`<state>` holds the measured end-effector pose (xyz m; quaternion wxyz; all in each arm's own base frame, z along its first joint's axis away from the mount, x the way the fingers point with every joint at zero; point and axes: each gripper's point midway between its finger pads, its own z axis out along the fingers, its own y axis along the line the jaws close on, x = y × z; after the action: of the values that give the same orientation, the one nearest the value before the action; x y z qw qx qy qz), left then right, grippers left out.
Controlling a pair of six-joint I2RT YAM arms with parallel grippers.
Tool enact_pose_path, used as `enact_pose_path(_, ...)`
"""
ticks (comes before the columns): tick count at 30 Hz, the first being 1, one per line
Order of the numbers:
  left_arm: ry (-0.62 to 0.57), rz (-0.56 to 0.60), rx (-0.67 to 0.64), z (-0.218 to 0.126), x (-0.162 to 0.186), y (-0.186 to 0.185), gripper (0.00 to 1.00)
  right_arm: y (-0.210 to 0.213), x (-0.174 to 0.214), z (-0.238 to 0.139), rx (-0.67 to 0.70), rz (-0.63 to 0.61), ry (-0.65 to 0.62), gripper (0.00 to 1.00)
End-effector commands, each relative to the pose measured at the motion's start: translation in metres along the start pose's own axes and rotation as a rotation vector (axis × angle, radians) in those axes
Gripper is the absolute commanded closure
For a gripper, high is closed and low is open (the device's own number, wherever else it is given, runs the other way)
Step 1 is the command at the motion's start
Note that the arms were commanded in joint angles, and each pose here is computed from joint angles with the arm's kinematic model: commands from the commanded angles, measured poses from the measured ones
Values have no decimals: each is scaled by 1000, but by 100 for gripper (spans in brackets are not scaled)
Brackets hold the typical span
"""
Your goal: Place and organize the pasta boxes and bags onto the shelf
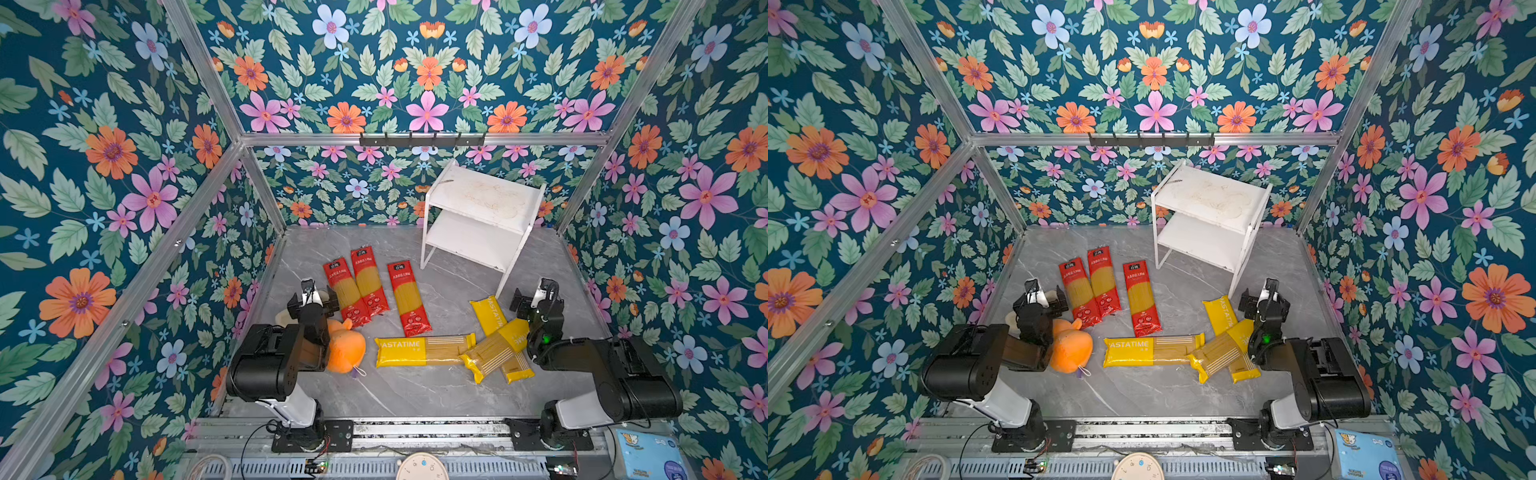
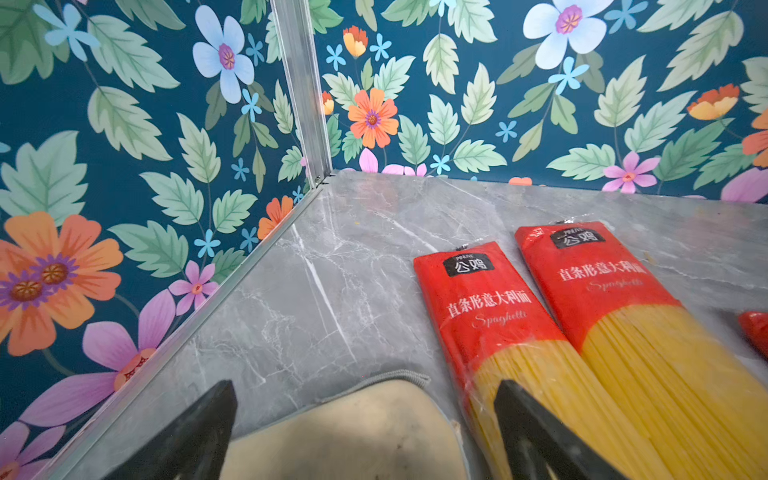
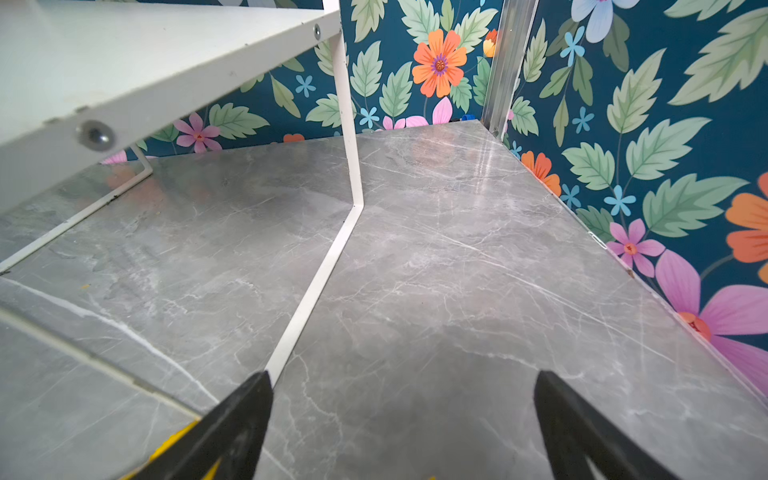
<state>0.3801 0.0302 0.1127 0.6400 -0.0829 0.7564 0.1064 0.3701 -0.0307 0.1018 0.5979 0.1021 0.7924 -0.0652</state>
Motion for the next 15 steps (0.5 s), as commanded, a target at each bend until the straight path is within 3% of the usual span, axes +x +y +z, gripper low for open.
enact_pose_path(1, 1, -7, 37, 1, -1, -5, 0, 1, -6, 0, -2, 1, -22, 1)
enact_pose_path(15, 0, -7, 40, 1, -1, -6, 0, 1, -6, 0, -3, 1, -22, 1)
